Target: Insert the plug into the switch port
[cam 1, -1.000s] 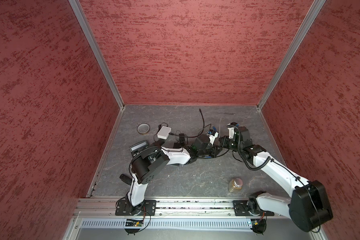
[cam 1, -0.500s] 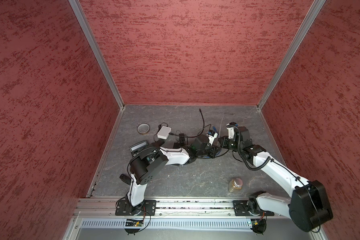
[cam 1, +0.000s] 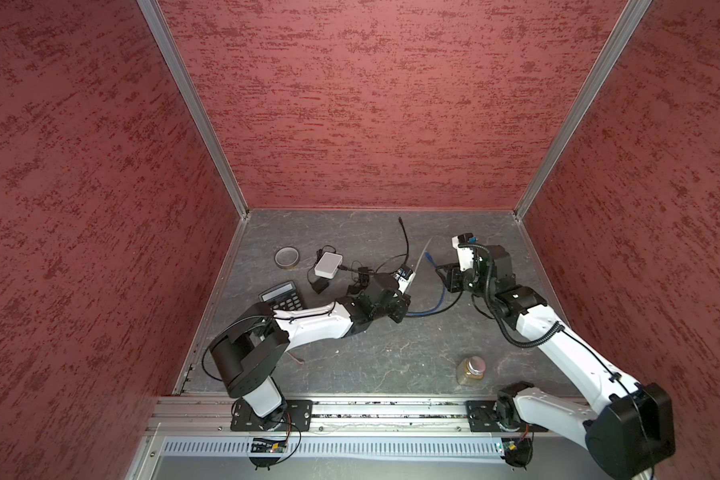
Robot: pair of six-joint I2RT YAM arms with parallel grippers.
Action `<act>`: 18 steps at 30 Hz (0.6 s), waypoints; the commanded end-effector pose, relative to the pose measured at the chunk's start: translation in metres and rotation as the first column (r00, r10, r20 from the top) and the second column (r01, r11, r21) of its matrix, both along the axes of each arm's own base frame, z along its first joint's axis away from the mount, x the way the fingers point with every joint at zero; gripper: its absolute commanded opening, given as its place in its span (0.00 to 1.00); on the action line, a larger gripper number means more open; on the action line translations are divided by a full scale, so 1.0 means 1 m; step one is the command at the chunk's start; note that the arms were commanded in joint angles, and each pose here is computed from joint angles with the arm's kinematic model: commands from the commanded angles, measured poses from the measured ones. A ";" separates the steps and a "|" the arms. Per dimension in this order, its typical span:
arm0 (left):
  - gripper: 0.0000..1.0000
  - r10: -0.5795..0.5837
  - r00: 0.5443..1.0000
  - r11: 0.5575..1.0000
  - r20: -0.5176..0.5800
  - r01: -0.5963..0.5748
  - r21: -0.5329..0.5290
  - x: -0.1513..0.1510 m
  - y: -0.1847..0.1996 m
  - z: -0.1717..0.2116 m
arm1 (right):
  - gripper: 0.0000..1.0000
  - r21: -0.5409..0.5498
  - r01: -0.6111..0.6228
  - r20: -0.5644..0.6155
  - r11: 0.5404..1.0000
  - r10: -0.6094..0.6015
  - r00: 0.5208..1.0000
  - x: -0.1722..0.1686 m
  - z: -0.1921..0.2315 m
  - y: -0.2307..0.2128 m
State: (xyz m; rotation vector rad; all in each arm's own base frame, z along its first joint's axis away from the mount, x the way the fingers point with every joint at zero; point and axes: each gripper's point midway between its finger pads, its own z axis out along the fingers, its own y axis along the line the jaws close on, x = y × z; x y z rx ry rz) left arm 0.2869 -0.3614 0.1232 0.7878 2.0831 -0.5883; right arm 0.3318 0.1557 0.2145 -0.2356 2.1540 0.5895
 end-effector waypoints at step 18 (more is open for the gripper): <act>0.04 -0.197 0.908 0.849 0.371 -0.032 0.528 -0.022 0.045 -0.020 | 0.36 -0.098 -0.508 0.116 0.856 0.516 0.848 0.003 0.027 0.063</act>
